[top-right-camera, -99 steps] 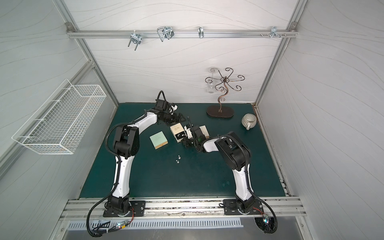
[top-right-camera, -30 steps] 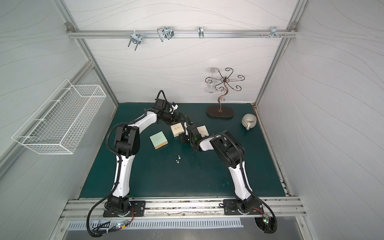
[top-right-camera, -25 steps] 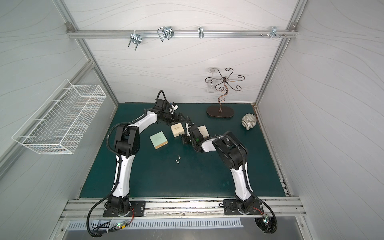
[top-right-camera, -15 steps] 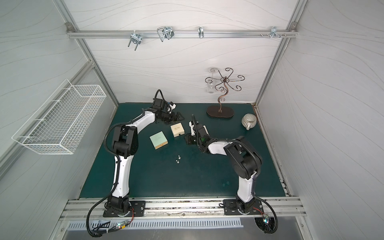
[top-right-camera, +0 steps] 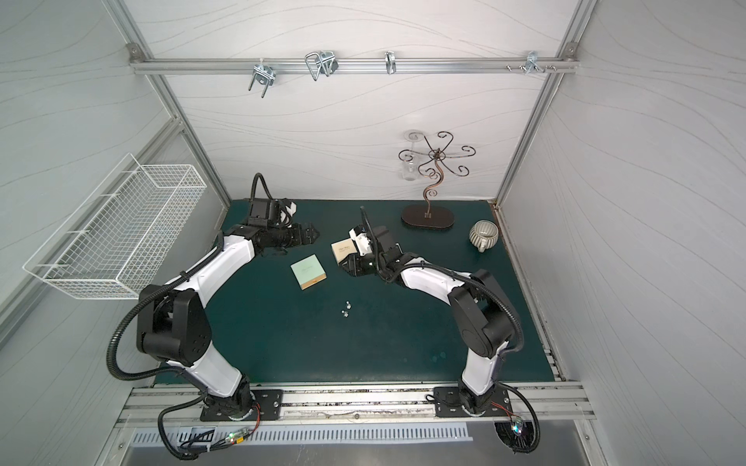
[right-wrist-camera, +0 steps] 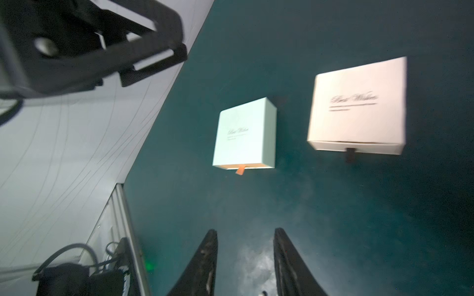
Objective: Place the earrings into the drawer-style jewelry box
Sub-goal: Open the drawer in the jewelry box.
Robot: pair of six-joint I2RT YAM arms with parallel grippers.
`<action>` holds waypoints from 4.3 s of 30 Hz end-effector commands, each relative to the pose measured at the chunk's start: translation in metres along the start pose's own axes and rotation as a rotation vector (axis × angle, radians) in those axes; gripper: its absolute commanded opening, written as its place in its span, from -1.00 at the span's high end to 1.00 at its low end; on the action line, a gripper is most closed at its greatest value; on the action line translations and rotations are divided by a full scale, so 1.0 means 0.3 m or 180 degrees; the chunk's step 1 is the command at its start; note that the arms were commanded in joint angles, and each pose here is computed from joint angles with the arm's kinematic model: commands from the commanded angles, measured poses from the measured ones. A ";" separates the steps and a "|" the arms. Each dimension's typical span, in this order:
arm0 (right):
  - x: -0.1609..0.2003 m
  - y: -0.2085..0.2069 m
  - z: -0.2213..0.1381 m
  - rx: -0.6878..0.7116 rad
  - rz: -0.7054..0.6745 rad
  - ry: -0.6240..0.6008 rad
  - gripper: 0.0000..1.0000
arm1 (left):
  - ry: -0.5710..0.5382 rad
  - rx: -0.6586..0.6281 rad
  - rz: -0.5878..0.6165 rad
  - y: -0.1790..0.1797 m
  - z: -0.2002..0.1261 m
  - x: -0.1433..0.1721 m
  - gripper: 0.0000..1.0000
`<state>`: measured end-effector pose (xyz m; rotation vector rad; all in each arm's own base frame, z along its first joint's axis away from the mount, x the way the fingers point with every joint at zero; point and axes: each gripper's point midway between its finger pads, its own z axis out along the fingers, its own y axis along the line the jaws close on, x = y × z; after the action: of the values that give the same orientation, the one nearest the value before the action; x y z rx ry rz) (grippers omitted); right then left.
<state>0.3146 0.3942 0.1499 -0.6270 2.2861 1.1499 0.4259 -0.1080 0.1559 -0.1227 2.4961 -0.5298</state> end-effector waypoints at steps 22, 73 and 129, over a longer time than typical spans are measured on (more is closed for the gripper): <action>0.230 0.013 0.358 -0.0142 0.0582 0.0851 0.14 | 0.0830 -0.0446 -0.0444 0.215 0.156 0.303 -0.99; 0.203 -0.061 0.449 -0.0069 0.0843 0.0708 1.00 | 0.0923 -0.0510 -0.0519 0.266 0.203 0.326 -0.99; 0.363 0.072 0.287 -0.0100 0.0750 0.0854 1.00 | 0.1057 -0.0331 -0.0394 0.263 0.302 0.264 -0.95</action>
<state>0.2446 0.4556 0.0345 -0.5493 2.6510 1.2462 0.4172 -0.0874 0.0343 -0.2417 2.8034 -0.5267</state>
